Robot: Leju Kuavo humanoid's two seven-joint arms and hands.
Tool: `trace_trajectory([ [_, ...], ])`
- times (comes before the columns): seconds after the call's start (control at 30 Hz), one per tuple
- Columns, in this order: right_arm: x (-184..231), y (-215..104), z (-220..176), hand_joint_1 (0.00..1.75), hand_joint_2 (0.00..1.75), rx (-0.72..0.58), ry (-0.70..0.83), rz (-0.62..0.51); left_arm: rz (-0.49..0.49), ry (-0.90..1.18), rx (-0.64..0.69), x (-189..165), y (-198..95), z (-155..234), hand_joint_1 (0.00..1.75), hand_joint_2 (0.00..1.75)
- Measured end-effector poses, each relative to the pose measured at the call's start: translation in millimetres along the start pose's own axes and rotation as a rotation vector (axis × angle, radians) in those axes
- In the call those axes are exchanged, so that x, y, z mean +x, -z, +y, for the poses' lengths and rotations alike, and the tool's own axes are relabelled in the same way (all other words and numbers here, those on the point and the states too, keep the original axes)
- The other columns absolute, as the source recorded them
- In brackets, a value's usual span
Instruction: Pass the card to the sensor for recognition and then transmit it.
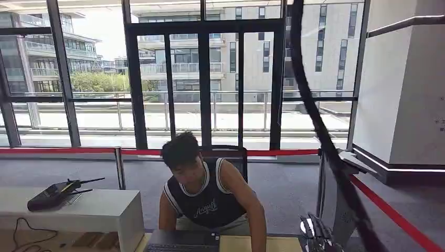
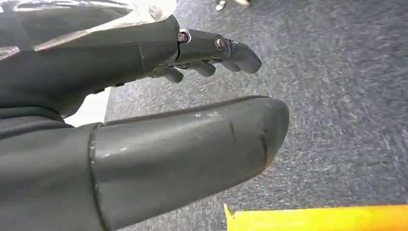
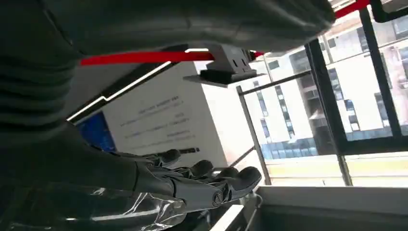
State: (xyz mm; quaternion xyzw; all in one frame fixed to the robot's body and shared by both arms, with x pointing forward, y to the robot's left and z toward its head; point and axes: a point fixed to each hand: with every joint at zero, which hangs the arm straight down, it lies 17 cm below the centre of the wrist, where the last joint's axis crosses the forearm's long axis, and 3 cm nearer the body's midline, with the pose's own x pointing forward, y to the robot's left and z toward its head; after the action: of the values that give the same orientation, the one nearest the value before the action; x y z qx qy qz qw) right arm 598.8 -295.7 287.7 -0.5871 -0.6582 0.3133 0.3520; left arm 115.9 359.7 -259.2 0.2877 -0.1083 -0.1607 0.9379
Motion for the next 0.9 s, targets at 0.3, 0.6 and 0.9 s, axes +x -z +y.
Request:
trace_trajectory([
  [0.3, -140, -120, 28, 0.00, 0.00, 0.063, 0.084, 0.216, 0.066, -0.061, 0.016, -17, 1, 4, 0.00, 0.00],
  [0.6, -350, -297, 21, 0.00, 0.00, 0.063, 0.078, 0.852, 0.121, -0.089, 0.026, -25, 0, 4, 0.00, 0.00],
  [0.9, -370, -550, 54, 0.00, 0.00, 0.296, 0.032, 1.494, 0.118, -0.109, 0.030, -18, -3, 1, 0.00, 0.00],
])
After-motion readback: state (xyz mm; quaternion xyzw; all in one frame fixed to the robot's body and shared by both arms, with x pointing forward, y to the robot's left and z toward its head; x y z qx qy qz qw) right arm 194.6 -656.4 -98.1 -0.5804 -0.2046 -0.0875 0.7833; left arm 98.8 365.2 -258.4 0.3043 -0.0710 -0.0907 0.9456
